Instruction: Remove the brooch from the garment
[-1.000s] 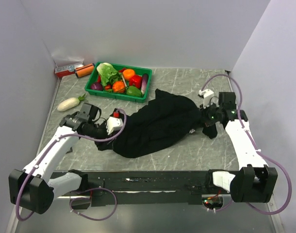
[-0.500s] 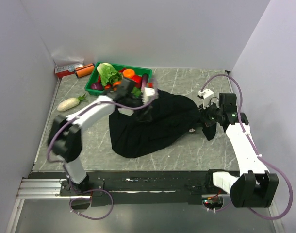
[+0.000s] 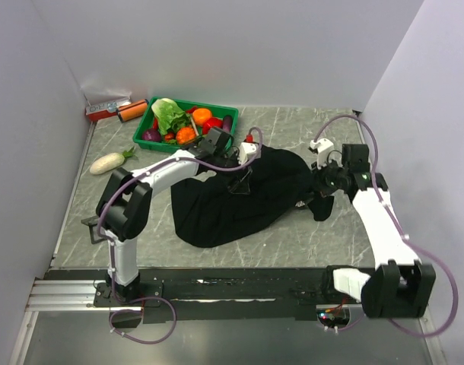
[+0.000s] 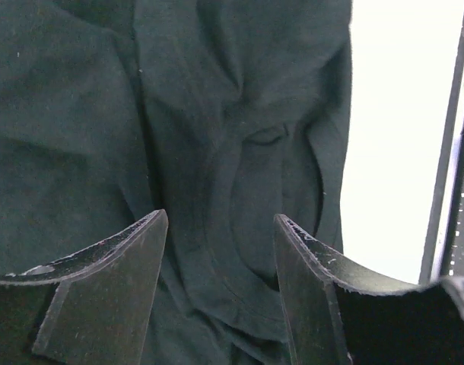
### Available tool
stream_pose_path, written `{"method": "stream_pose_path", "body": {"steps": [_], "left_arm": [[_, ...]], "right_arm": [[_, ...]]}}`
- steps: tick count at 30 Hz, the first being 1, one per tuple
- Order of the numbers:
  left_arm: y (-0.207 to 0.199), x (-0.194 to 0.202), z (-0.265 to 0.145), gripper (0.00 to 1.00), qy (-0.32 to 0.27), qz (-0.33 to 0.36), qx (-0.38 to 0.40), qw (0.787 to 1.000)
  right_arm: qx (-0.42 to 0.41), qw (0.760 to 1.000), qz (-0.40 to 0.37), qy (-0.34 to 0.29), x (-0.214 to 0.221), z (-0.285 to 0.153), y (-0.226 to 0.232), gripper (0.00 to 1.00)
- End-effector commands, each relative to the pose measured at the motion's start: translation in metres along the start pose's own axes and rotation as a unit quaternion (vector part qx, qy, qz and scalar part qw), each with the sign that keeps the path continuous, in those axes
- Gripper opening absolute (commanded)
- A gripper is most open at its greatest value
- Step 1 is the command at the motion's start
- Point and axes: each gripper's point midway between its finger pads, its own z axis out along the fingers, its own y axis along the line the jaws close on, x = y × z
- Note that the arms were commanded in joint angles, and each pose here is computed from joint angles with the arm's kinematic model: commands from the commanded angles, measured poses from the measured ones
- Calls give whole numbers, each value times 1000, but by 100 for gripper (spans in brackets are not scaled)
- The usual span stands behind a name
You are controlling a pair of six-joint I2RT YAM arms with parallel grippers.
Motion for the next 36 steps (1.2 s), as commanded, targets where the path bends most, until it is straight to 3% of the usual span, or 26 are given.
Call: {"method": "stream_pose_path", "body": {"steps": [1,4,7,12,14,21,27,30,31,33,34,36], "left_arm": [[-13,-32,-17,64,-51,13,3,999],[-13,-69,-35,70,-95,42,-20,994],[-8,-63,-40,76,-88,73,-44,992],[23,28,-28,75,9,40,-115,993],[30,44,-36,75,16,25,-135,990],[40,143,-79,73,100,-40,-182,977],[53,215,-127,67,166,-93,-254,948],[56,236,-157,58,184,-116,-279,936],[56,241,-165,47,188,-120,-281,933],[52,258,-186,37,206,-136,-286,926],[49,264,-193,25,210,-144,-287,923],[45,263,-213,15,192,-162,-292,923]], "right_arm": [[-5,999,-18,-43,-49,6,-14,0],[-27,997,-39,-68,-90,6,2,0],[-54,992,-58,-94,-127,8,25,0],[-90,989,-83,-89,-146,27,57,0],[-92,989,-84,-78,-142,35,58,0],[-125,989,-67,-33,-116,68,82,0],[-107,991,-77,-26,-126,69,77,0],[-99,991,-90,-28,-129,62,75,0],[-100,991,-90,-19,-125,60,74,0],[-102,990,-92,-10,-123,56,74,0],[-104,991,-89,4,-116,53,74,0],[-107,990,-91,6,-117,49,75,0]]}}
